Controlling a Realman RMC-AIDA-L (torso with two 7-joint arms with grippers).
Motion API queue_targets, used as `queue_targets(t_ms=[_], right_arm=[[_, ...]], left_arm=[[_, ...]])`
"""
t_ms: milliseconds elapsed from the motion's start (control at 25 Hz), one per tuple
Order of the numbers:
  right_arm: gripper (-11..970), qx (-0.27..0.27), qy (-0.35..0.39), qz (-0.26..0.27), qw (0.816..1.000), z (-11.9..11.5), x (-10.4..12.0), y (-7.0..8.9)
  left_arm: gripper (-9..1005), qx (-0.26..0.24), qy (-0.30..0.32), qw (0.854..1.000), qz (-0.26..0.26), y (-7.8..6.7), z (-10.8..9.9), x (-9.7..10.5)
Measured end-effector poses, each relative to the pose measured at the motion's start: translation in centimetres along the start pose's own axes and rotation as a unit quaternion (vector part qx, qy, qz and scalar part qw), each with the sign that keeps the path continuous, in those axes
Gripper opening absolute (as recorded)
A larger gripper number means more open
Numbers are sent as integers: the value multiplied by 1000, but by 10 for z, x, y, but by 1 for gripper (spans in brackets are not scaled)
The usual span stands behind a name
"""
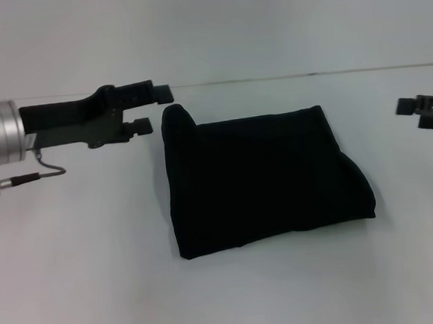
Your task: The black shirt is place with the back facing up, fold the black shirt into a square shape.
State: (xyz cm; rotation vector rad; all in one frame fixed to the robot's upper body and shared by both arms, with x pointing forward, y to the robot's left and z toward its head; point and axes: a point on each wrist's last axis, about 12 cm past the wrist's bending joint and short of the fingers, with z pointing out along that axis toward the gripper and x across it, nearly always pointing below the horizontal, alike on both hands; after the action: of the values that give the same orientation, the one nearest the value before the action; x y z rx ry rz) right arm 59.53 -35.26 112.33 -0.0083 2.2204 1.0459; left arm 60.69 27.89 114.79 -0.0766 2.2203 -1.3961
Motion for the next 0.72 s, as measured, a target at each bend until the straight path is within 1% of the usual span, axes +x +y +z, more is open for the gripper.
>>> queue_targets(t_ms=[80,120,160,200,280,400,520,680,720], right_arm=[[925,22,34,-13,999,12,-11,9],[925,22,34,-13,999,12,-11,9],[925,44,75,-34,996,29,-23,21],[925,48,84,-38,995,32,-24,24],[925,62,118,-57,989,47,-28,35],[926,86,162,-81,980,69,-25,47],[914,112,181,-90,973,87,-20,50],[899,113,175,-91,974,100,-16,55],[895,113,175,-91,974,100,-16,55]], left_arm=[[831,-4,2,1000,-5,3,-5,1],[841,-4,0,1000,-7,5,-7,2],[850,-3,-3,1000,-9,6,-10,3],[859,-1,-9,1000,-11,8,-13,5],[878,1,-12,1000,-12,9,-14,5],[876,4,-18,1000,-12,11,-17,7],[874,5,-19,1000,-9,11,-17,7],[874,7,-18,1000,-4,10,-14,7],[874,7,-19,1000,-4,10,-14,7]])
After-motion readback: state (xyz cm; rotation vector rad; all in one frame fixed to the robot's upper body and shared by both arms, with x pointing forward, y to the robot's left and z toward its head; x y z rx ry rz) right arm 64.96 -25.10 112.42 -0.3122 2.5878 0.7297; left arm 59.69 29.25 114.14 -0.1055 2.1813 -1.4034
